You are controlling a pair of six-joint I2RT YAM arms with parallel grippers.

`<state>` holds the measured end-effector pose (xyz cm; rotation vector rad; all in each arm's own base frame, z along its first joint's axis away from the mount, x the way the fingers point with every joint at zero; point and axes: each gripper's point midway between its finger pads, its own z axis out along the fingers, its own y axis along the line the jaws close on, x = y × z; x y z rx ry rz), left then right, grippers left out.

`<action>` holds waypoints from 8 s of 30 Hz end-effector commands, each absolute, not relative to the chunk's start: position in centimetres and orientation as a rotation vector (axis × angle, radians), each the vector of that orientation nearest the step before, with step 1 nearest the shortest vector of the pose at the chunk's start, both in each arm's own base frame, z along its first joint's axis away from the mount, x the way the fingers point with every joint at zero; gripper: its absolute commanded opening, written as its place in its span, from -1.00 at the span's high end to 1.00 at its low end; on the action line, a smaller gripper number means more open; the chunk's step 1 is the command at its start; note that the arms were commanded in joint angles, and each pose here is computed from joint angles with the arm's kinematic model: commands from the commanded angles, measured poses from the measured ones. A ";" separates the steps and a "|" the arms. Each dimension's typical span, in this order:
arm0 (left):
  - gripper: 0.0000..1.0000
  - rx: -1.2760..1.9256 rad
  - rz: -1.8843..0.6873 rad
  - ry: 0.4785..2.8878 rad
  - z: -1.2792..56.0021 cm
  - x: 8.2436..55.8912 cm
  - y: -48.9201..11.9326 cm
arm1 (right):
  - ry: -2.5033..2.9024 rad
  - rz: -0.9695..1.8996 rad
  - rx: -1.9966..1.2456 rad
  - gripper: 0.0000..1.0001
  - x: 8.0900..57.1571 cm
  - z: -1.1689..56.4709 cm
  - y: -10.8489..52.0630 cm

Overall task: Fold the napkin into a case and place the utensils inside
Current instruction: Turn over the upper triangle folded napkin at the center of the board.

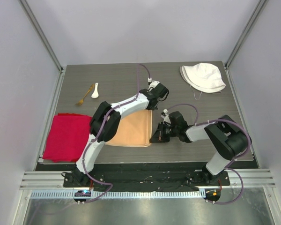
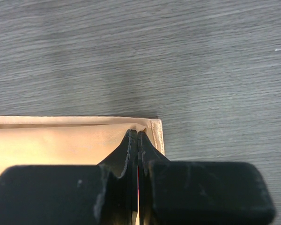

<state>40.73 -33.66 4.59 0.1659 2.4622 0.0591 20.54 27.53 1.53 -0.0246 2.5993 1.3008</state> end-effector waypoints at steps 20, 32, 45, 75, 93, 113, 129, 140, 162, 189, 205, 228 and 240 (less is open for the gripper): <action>0.09 0.130 -0.045 2.343 8.4 40.6 -36.2 | 2.579 1.153 0.000 0.97 22.1 3.3 26.4; 0.27 0.092 -0.351 2.403 12.7 31.7 -32.4 | 2.526 1.000 0.101 0.57 28.8 6.7 22.2; -0.02 0.277 -0.182 2.411 7.9 23.2 -34.1 | 2.538 0.880 0.044 -0.17 38.0 5.4 24.2; 0.18 0.337 -0.129 2.543 3.7 19.8 -33.5 | 2.563 0.909 0.014 0.40 39.0 5.2 25.6; 0.38 0.406 0.022 2.539 2.7 19.3 -33.5 | 2.609 0.935 0.017 0.37 39.3 2.2 26.9; 0.03 0.523 -0.027 2.481 5.9 20.5 -37.5 | 2.607 0.919 -0.121 0.80 42.2 1.9 27.7; -0.14 -0.021 -0.593 2.338 19.1 28.1 -24.9 | 2.638 0.670 -0.286 -0.04 31.9 9.5 27.3; -0.10 -0.244 -0.771 2.360 17.6 30.5 -20.8 | 2.708 0.809 -0.259 0.76 21.5 5.1 26.7; -0.04 -0.338 -0.861 2.445 14.1 31.5 -21.3 | 2.631 0.881 -0.281 0.89 22.1 8.7 28.1; 0.04 -0.332 -0.782 2.516 11.9 32.0 -20.9 | 2.759 0.433 0.089 0.97 28.3 -2.6 16.4; 0.21 -0.340 -0.610 2.554 7.0 36.1 -20.7 | 2.544 0.764 -0.301 0.42 32.3 11.5 29.6; 0.46 -0.335 -0.410 2.646 0.6 30.3 -17.9 | 2.731 0.844 -0.342 0.64 20.8 2.4 27.5; 0.18 -0.292 -0.448 2.602 4.7 26.7 -19.0 | 2.560 0.800 -0.540 0.18 26.9 8.0 28.8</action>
